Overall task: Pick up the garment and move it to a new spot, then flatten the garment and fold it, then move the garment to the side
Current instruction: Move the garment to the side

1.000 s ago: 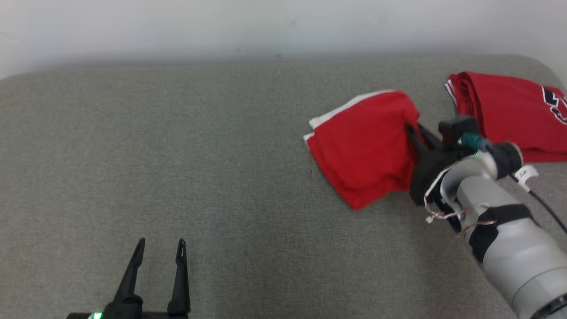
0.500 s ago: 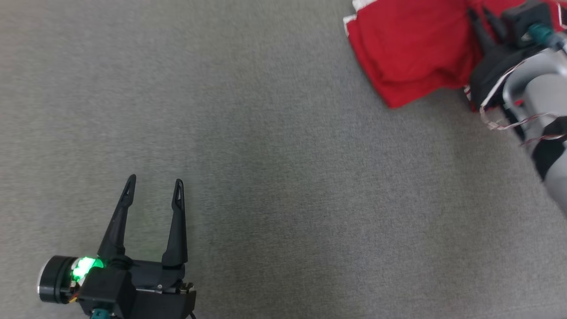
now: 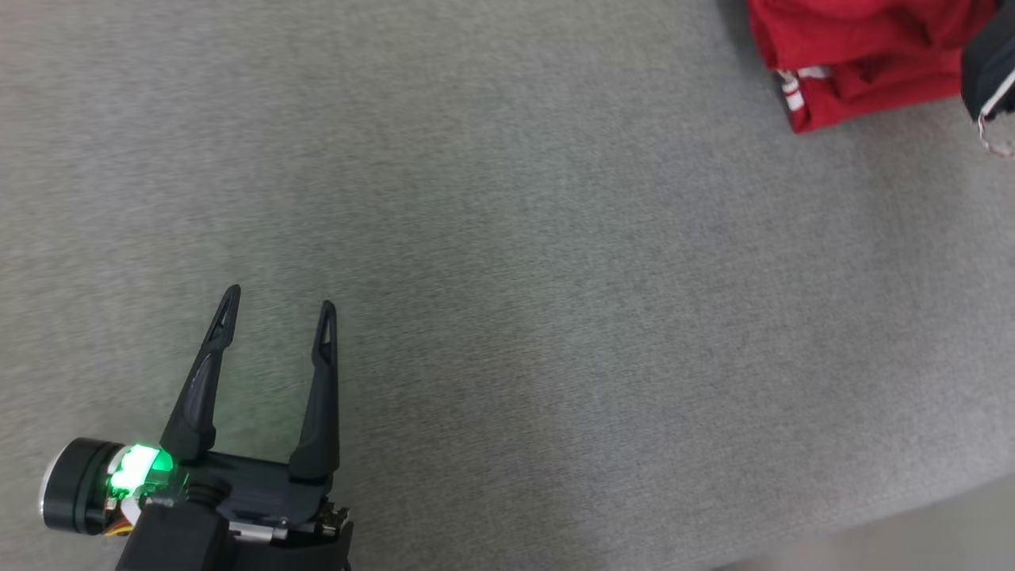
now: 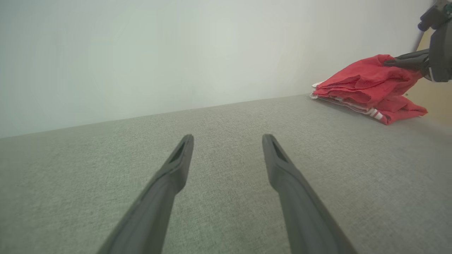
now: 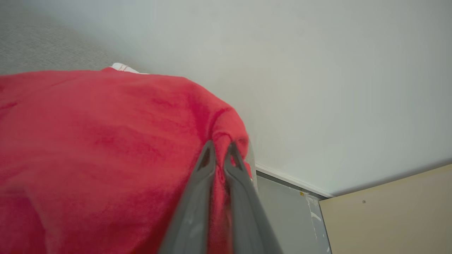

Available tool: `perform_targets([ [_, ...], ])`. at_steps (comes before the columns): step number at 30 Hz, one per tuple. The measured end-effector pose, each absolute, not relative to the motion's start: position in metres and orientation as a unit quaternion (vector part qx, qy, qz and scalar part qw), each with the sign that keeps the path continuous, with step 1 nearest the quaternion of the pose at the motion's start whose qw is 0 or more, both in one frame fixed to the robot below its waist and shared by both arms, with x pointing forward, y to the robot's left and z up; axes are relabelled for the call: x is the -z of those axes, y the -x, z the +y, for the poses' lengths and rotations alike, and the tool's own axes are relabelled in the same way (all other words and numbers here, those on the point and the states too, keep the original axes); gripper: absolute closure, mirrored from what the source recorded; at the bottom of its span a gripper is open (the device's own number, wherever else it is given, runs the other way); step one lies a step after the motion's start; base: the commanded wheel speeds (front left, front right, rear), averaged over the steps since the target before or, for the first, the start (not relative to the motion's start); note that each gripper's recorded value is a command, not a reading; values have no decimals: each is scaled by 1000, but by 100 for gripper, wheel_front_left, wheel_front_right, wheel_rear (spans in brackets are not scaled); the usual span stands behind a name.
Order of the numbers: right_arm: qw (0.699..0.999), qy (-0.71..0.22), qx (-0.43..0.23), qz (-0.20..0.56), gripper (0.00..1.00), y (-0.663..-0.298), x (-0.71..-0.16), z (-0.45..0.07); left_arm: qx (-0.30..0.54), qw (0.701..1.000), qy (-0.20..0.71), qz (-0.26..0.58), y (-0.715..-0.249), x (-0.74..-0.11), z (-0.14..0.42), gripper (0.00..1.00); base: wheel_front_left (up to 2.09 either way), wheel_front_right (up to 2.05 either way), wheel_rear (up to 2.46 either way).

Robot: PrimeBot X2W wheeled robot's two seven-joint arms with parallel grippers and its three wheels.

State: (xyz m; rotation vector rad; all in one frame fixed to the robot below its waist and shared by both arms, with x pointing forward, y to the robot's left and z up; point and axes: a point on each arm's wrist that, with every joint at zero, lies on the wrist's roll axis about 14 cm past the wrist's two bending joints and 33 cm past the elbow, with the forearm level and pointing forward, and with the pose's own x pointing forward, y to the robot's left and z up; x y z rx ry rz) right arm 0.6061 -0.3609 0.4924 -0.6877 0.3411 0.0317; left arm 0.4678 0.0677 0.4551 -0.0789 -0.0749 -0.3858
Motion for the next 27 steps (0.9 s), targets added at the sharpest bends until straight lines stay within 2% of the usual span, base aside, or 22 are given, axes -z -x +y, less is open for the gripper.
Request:
perform_targets([
  [10,895,405,-12,188,100,-609,-498,-390,216,974,54,-44,-474,-449,49,0,0,0,0],
  [21,881,421,-6,218,100,-608,-485,-404,219,973,57,-44,-477,-443,46,0,0,0,0],
  [23,879,423,-6,221,13,-607,-484,-405,218,973,57,-45,-478,-443,46,0,0,0,0],
  [24,877,425,-4,225,0,-605,-484,-406,218,973,57,-45,-478,-444,46,0,0,0,0],
  [27,874,429,-4,227,0,-603,-488,-406,217,973,58,-44,-477,-445,46,0,0,0,0],
])
